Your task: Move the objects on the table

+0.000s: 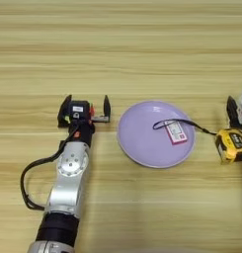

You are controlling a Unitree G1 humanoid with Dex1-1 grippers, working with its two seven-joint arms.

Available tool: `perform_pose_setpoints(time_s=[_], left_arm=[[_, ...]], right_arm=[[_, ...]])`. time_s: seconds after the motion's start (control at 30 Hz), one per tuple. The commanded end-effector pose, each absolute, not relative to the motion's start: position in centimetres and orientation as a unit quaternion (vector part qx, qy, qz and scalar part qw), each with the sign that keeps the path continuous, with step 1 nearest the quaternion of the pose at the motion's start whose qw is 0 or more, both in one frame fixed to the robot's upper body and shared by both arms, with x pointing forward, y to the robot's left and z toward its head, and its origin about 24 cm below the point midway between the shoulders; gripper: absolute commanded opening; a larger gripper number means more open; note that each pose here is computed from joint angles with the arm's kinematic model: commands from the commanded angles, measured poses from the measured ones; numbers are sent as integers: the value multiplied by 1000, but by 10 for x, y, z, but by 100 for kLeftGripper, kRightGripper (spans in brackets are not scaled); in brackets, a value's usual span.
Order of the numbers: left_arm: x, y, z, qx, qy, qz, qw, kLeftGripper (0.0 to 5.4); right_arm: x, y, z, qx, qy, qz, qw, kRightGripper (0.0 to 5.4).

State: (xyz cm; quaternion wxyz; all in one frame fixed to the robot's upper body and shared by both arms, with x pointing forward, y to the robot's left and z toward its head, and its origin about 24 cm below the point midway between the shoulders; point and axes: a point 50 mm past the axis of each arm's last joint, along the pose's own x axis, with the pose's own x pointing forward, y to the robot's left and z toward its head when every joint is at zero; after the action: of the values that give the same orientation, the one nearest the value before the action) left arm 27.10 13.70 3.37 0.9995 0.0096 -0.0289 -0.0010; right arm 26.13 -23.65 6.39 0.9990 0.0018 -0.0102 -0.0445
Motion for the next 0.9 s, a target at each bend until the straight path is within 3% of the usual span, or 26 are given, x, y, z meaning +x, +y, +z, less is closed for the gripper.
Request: perform_pose_setpoints(time_s=[0.03,0.9], left_arm=[[270,136,35,13,-33,-6,999,538],[268,134,34,16,-33,-14,999,538]], right_arm=[[266,-241,66,-6,-16,-51,999,540],[286,-247,85,-1,-52,-67,996,540]])
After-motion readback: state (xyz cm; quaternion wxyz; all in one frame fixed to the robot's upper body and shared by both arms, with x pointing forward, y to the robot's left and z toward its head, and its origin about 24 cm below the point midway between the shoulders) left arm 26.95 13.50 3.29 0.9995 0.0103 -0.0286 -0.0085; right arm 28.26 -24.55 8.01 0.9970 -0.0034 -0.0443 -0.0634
